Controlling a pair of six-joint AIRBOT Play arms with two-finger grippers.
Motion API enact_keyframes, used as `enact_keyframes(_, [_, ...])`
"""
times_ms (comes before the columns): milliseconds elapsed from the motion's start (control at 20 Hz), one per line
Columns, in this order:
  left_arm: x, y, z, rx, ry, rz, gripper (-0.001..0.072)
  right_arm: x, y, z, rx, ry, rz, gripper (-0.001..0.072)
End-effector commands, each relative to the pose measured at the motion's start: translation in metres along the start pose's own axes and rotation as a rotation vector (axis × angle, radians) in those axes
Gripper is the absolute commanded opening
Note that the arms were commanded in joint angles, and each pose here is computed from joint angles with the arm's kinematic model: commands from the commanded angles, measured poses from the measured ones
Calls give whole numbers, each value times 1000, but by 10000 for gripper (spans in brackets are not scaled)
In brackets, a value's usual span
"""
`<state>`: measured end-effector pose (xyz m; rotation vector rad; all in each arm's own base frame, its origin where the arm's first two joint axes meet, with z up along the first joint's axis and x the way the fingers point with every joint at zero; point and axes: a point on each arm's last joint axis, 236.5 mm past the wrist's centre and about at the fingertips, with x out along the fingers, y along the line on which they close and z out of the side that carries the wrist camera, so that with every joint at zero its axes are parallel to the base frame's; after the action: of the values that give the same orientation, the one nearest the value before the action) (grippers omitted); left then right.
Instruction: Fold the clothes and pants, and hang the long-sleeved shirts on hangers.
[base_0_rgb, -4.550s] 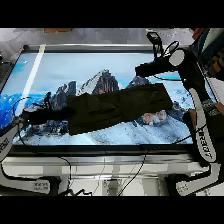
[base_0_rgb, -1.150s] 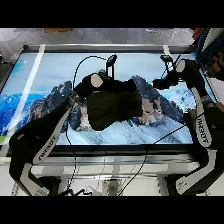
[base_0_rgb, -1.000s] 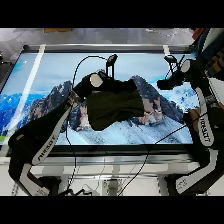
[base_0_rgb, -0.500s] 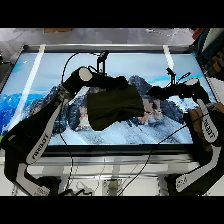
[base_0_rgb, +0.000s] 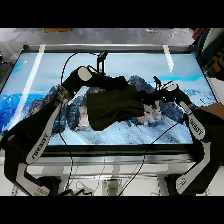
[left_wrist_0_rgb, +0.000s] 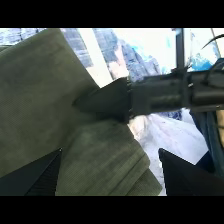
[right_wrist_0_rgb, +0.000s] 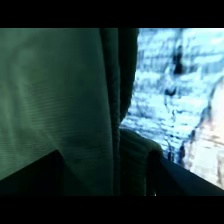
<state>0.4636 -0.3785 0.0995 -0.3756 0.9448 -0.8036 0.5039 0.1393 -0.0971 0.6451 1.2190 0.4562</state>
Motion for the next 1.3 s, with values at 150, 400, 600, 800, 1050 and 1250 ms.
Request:
enact_keyframes(150, [-1, 0, 0, 1, 2, 1, 701, 3, -29, -22, 79, 87, -94, 618])
enact_keyframes(400, [-1, 0, 0, 1, 1, 1, 701, 23, 6, -61, 36, 228, -48, 611])
enact_keyframes(600, [-2, 3, 1, -1, -1, 3, 701, 53, 54, -84, -100, 255, 12, 541])
enact_keyframes(800, [-10, 18, 10, -15, -20, 22, 701, 70, 81, -91, -212, 233, 42, 298])
enact_keyframes(1050, [-54, 46, 44, 18, -104, 64, 701, 35, 58, -65, -224, 199, 25, 542])
enact_keyframes(1250, [-81, 55, 61, 11, -157, 83, 701, 10, 37, -60, -117, 223, 30, 574])
